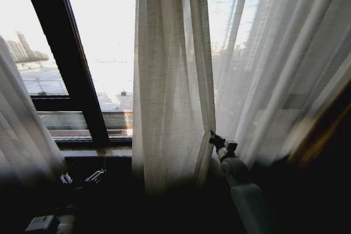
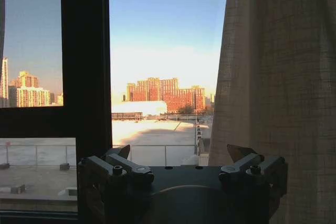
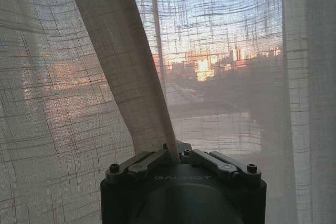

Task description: Open the curtains by pulling them apart, changing their state from closed to fully open.

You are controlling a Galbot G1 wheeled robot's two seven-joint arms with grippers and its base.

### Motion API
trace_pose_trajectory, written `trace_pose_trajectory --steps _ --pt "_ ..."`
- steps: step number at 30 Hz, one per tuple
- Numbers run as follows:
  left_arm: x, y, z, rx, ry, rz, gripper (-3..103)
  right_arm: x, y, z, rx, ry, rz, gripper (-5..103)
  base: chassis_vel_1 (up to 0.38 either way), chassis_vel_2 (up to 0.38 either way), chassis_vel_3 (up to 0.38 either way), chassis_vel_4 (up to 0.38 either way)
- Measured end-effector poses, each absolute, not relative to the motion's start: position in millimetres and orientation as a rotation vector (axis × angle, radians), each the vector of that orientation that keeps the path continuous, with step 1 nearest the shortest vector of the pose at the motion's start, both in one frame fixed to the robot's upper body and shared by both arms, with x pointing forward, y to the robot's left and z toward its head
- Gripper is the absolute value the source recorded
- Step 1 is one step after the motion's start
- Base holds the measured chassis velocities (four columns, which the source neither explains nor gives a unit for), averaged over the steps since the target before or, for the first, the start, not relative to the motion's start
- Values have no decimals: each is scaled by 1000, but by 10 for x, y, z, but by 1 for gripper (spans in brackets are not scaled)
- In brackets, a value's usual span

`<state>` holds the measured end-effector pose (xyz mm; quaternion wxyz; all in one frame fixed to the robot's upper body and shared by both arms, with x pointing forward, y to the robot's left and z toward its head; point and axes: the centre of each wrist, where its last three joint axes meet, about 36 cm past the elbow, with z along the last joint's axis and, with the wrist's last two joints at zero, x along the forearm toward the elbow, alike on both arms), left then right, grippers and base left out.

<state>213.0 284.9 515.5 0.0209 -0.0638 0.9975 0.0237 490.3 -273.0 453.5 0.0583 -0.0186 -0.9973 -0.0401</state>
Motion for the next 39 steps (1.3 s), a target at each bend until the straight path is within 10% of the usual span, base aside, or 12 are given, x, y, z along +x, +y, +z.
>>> trace_pose_trajectory --steps 39 --pt "2138 2851 5161 -195 3089 72 100 4890 -2746 4554 -74 -3040 -98 0 -332 -365 331 372"
